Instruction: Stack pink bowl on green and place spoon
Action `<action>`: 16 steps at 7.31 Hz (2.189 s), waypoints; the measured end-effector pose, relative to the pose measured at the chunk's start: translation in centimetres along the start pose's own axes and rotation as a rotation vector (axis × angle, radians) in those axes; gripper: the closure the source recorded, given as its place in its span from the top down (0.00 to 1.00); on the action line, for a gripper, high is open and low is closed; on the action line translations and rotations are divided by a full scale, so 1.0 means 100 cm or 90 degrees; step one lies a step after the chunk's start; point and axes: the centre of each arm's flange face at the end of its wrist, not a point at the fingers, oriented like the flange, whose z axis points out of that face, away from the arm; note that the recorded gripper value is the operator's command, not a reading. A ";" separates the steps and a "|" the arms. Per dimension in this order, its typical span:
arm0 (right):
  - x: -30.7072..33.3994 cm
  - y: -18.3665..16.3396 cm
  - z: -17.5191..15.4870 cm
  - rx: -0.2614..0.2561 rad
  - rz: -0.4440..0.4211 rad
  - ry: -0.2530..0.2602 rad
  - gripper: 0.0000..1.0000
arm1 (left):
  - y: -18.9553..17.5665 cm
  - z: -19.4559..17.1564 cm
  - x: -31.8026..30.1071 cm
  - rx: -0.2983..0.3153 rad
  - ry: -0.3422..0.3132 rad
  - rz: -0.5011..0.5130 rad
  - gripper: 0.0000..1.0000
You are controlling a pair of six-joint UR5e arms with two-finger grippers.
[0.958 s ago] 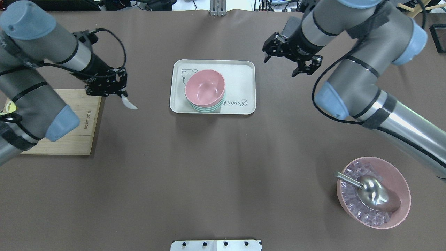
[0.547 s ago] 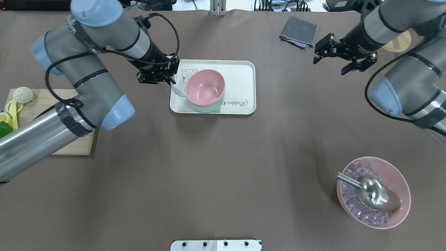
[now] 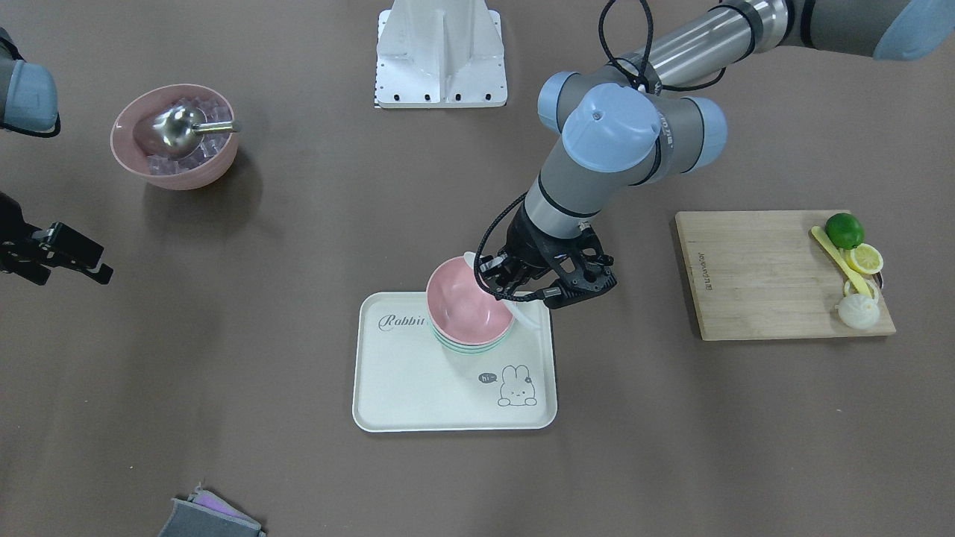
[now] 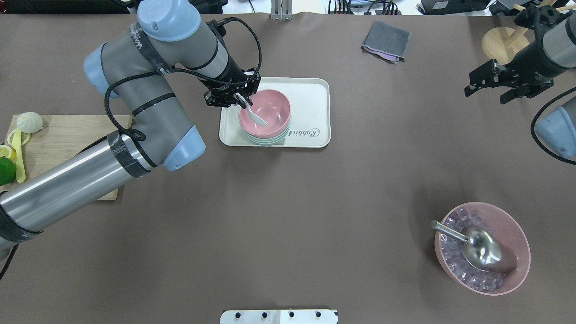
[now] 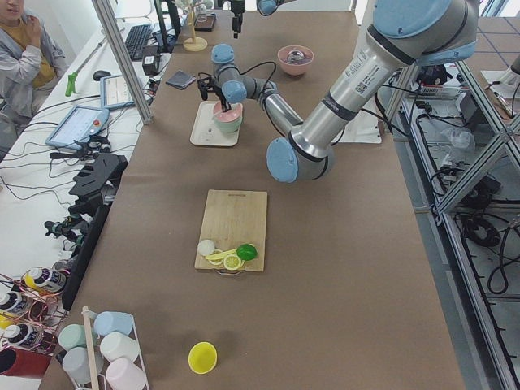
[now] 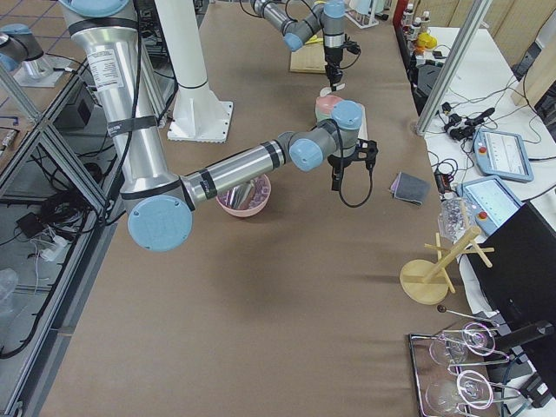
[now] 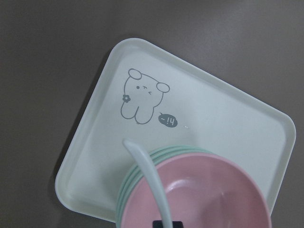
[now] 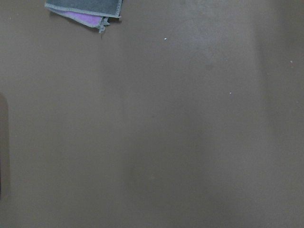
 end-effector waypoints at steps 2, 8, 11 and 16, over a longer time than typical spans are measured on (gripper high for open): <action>0.014 -0.001 -0.001 -0.001 -0.008 0.006 1.00 | -0.017 -0.010 -0.022 0.013 0.003 0.008 0.98; 0.138 -0.028 -0.014 0.005 -0.119 0.055 1.00 | -0.116 -0.137 -0.366 -0.008 -0.130 0.357 0.98; 0.214 -0.027 -0.023 -0.004 -0.176 0.076 1.00 | -0.153 -0.200 -0.526 -0.025 -0.159 0.414 0.98; 0.259 -0.017 -0.033 -0.005 -0.192 0.075 1.00 | -0.163 -0.216 -0.598 -0.042 -0.150 0.389 0.98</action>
